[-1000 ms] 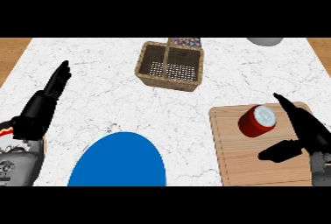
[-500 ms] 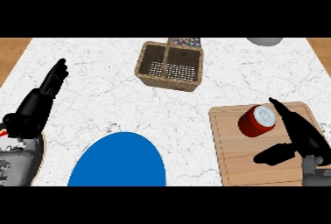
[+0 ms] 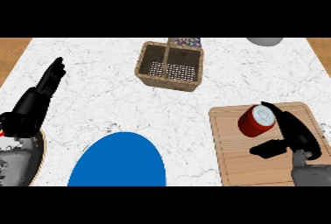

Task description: Pick the can from the cutting board and place it in the basket

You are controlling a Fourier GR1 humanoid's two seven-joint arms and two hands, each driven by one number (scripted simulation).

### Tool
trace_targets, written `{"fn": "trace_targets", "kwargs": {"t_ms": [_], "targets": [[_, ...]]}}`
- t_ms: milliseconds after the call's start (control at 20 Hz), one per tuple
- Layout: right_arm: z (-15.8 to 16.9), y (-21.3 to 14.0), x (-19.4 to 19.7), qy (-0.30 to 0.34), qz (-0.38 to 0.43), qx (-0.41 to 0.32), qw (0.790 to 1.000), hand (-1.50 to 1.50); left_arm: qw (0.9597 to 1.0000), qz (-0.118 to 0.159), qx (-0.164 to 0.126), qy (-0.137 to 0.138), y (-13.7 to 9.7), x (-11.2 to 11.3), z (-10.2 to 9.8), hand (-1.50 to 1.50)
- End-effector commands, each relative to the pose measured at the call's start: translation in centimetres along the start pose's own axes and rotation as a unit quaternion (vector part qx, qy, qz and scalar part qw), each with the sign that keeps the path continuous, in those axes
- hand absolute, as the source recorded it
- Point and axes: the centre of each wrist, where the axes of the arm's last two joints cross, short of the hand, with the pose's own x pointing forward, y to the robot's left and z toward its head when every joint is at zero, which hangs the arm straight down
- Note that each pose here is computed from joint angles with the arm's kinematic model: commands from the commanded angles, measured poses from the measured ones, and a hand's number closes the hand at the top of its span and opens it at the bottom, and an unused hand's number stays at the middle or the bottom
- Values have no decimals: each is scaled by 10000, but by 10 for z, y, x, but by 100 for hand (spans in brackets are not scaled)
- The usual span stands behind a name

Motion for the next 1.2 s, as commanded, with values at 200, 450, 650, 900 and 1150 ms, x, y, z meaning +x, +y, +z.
{"fn": "trace_targets", "kwargs": {"t_ms": [200, 450, 650, 900, 1150], "targets": [[-15, 19, -12, -143, -73, -38, 9999, 150, 9999, 86, 35, -75, -28, -21, -2, 0], [-23, 5, -6, -352, 237, -194, 9989, 150, 9999, 44, -130, 26, -8, -5, 9, 0], [-33, 12, -2, -451, 385, -605, 9964, 150, 9999, -51, -113, 8, 8, -5, 9, 0], [-58, -90, -1, -439, 2027, -407, 9774, 150, 9998, 30, -134, -118, -8, 9, -5, 0], [-70, -169, 22, -596, 2322, -1037, 9653, 150, 9996, 83, -241, -116, -15, 6, 2, 0]]}}
